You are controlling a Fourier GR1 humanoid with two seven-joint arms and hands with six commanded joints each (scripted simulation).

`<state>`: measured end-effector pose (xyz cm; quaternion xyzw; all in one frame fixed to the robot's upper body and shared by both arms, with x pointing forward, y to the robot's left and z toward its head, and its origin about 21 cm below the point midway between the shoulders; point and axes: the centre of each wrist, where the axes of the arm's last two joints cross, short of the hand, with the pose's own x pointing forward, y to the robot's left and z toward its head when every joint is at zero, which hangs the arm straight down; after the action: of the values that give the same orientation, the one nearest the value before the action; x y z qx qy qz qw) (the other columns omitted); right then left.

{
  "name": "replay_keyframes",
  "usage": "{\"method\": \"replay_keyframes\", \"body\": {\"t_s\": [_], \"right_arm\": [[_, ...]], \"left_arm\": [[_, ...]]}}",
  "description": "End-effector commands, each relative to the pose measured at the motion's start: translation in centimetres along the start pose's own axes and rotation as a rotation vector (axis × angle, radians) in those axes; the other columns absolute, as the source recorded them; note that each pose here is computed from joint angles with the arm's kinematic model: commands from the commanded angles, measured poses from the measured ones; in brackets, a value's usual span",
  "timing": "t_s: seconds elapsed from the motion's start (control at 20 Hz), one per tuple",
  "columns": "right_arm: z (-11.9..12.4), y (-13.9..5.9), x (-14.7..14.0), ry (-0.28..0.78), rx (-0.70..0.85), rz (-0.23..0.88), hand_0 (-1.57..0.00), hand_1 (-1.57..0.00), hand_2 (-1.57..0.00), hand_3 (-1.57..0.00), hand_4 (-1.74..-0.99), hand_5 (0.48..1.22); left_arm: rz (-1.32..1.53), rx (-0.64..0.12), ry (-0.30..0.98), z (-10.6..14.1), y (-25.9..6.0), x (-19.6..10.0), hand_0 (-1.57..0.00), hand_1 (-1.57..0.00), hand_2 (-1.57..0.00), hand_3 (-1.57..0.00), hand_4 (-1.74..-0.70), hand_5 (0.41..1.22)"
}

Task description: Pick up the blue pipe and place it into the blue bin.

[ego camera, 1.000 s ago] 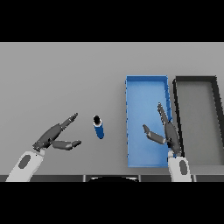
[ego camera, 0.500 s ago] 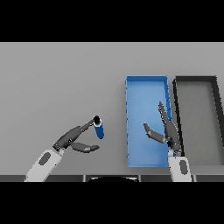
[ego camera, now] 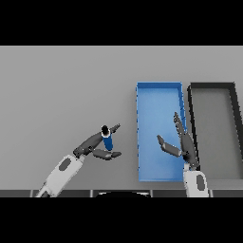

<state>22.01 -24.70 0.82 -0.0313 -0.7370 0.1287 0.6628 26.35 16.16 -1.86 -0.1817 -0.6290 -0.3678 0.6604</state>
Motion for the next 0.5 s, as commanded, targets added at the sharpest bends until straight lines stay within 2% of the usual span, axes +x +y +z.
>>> {"method": "replay_keyframes", "body": {"t_s": [0.0,0.05,0.1,0.15,0.25,0.35,0.45], "right_arm": [[0.3,-0.2,0.1,-0.009,0.0,0.001,0.0,0.0,0.0,0.0,-1.267,0.6],[0.2,-0.1,0.2,-0.009,0.001,-0.003,0.0,0.0,0.0,0.0,-1.266,0.601],[0.4,0.0,0.0,-0.012,0.003,-0.004,0.0,0.0,0.0,0.0,-1.261,0.6],[0.4,0.1,0.0,-0.008,0.002,-0.002,0.0,0.0,0.0,0.0,-1.26,0.6],[0.5,-0.2,0.0,-0.01,-0.003,0.008,0.0,0.0,0.0,0.0,-1.259,0.605],[0.4,-0.1,0.0,-0.014,0.006,0.002,0.0,0.0,0.0,0.0,-1.262,0.611],[0.1,-0.1,0.3,-0.008,0.003,0.002,0.0,0.0,0.0,0.0,-1.26,0.614]], "left_arm": [[0.018,0.008,-0.021,-0.3,-0.2,-0.1,0.0,0.0,-0.02,-0.02,-1.11,0.507],[0.045,0.012,-0.045,-0.7,-0.5,0.0,0.0,-0.03,-0.11,-0.1,-1.14,0.55],[0.079,0.025,-0.045,-1.1,-0.5,0.0,-0.02,-0.16,-0.29,-0.26,-1.21,0.607],[0.122,0.033,-0.051,-1.4,-0.6,0.1,-0.19,-0.35,-0.48,-0.52,-1.25,0.73],[0.145,0.057,-0.047,-1.6,-0.7,-0.3,-0.67,-0.79,-0.87,-0.88,-1.42,0.906],[0.167,0.066,-0.075,-1.4,-1.5,-0.3,-0.99,-1.07,-1.12,-1.1,-1.53,1.02],[0.128,0.072,-0.087,-1.5,-1.7,0.0,-1.2,-1.25,-1.29,-1.21,-1.6,1.092]]}}
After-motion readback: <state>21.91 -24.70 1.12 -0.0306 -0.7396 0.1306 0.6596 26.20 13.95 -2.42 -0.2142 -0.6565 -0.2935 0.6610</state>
